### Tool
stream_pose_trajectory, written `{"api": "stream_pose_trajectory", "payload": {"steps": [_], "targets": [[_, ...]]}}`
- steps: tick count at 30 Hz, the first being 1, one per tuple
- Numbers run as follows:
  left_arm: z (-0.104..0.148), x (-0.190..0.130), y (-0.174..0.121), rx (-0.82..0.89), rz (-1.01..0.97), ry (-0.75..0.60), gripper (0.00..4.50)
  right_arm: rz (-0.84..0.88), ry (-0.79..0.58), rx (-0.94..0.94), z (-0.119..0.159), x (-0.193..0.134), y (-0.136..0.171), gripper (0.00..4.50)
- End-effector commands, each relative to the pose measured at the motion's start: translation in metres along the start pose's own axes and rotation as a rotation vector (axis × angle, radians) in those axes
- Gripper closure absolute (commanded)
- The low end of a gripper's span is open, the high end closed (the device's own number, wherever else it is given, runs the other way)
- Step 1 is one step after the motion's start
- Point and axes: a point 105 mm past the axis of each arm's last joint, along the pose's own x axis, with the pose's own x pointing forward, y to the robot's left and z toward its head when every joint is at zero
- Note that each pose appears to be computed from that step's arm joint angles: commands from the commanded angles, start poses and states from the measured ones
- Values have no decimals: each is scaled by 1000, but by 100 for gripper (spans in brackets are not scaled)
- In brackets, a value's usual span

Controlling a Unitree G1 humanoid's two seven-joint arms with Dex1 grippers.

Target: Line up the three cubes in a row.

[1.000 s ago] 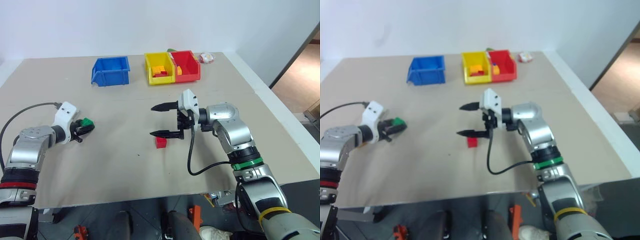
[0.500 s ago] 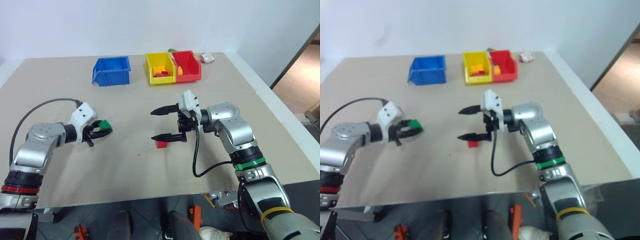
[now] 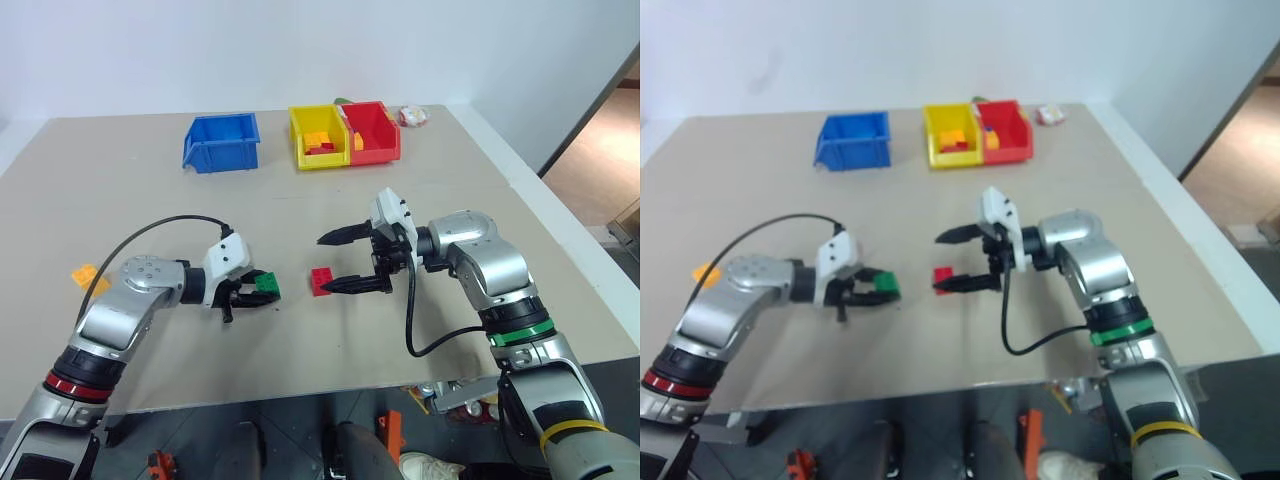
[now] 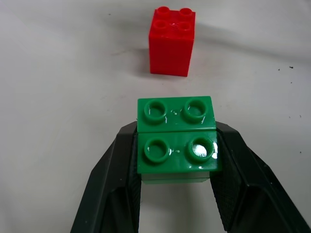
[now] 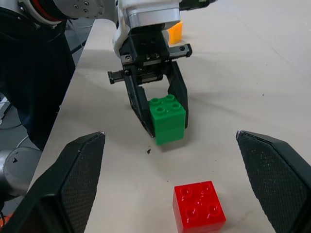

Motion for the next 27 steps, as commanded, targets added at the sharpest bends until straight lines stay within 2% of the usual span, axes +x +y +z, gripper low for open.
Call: {"api": "stream_pose_trajectory", "payload": {"steps": [1, 10, 25, 26, 27], "targets": [[12, 6, 2, 54, -1, -28, 315, -15, -11, -56, 8, -3, 1, 0], [10, 20, 3, 68, -12, -15, 315, -32, -7, -67, 6, -5, 1, 0], [-5, 16, 10, 70, -5, 39, 315, -34, -1, -64, 4, -5, 1, 0], [-6, 16, 10, 58, -12, 40, 215, -33, 0, -63, 4, -5, 1, 0], [-5, 15, 10, 52, -16, 37, 186, -32, 1, -64, 4, -5, 1, 0]]}}
